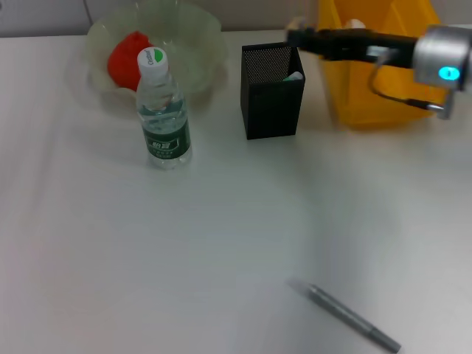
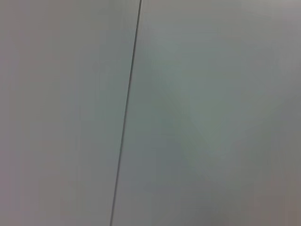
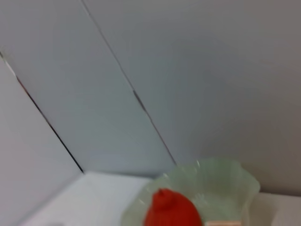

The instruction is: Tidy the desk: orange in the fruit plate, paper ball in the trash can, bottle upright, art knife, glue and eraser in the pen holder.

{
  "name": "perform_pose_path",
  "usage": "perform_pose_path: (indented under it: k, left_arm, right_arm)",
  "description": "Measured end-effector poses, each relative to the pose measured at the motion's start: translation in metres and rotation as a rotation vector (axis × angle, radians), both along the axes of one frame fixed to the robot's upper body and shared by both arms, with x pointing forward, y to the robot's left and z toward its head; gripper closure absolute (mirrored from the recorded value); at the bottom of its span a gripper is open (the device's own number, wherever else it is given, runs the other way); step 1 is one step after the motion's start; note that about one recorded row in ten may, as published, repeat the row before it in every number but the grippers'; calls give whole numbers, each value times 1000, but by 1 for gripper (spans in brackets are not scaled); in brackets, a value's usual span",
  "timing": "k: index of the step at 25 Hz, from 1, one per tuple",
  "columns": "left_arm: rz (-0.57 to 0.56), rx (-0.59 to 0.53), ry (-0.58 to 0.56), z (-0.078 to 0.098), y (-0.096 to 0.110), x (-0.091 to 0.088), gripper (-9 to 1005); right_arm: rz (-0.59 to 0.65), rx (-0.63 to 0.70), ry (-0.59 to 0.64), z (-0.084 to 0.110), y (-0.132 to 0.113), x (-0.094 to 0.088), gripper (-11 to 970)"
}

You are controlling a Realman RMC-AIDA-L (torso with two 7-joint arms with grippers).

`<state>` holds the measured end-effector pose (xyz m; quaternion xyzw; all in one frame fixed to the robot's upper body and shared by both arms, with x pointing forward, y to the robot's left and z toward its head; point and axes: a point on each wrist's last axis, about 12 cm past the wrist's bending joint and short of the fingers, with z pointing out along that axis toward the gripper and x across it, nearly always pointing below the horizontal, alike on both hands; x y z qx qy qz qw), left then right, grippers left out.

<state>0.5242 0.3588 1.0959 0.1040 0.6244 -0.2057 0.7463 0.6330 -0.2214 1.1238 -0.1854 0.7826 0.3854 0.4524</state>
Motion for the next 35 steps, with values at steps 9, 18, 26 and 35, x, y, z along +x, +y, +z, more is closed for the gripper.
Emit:
perform_pose_path:
  k: [9,18,26,35]
  left_arm:
    - [40,-30,-4,-5,12,-18,481]
    - [56,-49,-9,-7,15,-23,482]
    - [52,-49,-10,-7,15,-22,482]
    - [46,-51,-15,-5,14,-21,482]
  right_arm:
    - [8,-156,-28,-1,32,18,692]
    - [39,-152,17,-2,35,14,627]
    - [136,-127,7,10,37,4,314]
    - [344,-339,176,49,55,-23,266]
